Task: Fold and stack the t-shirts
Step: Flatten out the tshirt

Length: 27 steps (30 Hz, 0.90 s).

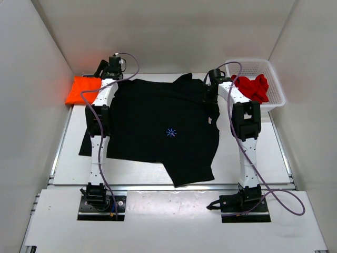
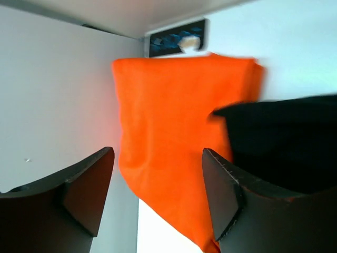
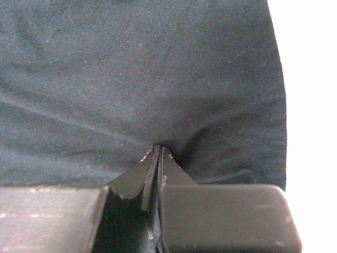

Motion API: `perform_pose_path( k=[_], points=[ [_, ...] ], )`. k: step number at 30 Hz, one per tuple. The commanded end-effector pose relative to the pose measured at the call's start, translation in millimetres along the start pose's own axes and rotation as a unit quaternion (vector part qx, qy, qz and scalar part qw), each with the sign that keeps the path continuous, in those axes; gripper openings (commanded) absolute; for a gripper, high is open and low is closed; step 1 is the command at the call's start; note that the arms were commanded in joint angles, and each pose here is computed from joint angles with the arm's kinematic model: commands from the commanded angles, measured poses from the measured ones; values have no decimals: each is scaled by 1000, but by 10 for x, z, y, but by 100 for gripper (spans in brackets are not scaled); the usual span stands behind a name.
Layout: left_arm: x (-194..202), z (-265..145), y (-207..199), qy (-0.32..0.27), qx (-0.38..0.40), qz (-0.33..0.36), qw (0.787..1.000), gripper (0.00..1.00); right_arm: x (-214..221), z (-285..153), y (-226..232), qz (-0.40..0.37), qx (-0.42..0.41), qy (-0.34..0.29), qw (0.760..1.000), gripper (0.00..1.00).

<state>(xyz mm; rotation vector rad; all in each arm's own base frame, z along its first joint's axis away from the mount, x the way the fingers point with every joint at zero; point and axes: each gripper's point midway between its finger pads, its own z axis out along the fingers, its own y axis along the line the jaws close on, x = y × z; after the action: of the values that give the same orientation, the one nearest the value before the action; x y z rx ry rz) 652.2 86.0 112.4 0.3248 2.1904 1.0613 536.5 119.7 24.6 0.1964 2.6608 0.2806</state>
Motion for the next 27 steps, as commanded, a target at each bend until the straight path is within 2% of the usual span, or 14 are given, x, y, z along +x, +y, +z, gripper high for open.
perform_pose_path(
  k=[1, 5, 11, 13, 15, 18, 20, 21, 23, 25, 27],
  points=[
    [-225, -103, 455, -32, -56, -65, 996, 79, 121, -109, -158, 2, 22, 23, 1000, 1],
    [-249, -111, 432, -28, -66, -73, 995, 80, 106, -148, -98, -5, 13, 19, 1000, 0],
    [-207, -201, 750, -26, -67, -128, 989, 82, -176, -627, 32, -17, 5, -32, 999, 0],
    [-283, -388, 970, -36, -57, -159, 985, 82, -169, -779, 43, -27, 12, -42, 999, 0],
    [-290, -538, 1018, -38, -18, -182, 982, 82, -107, -985, 37, -41, 24, -50, 998, 0],
    [-196, -778, 762, -33, 102, -192, 976, 75, -8, -1198, 86, -62, 34, -59, 996, 0],
    [77, -1012, 484, 2, 169, -164, 972, 67, 81, -1368, 208, -74, 14, -66, 995, 0],
    [103, -1099, 317, -1, 211, -156, 965, 65, 230, -1307, 152, -76, 21, -49, 996, 0],
    [496, -1357, 8, 39, 286, -138, 947, 61, 449, -1341, 316, -102, -10, -34, 994, 0],
    [797, -1539, -216, 62, 333, -127, 932, 57, 706, -1283, 295, -121, -6, -10, 993, 0],
    [1151, -1628, -311, 87, 333, -105, 933, 54, 888, -1256, 350, -135, -16, 4, 991, 0]
  ],
)
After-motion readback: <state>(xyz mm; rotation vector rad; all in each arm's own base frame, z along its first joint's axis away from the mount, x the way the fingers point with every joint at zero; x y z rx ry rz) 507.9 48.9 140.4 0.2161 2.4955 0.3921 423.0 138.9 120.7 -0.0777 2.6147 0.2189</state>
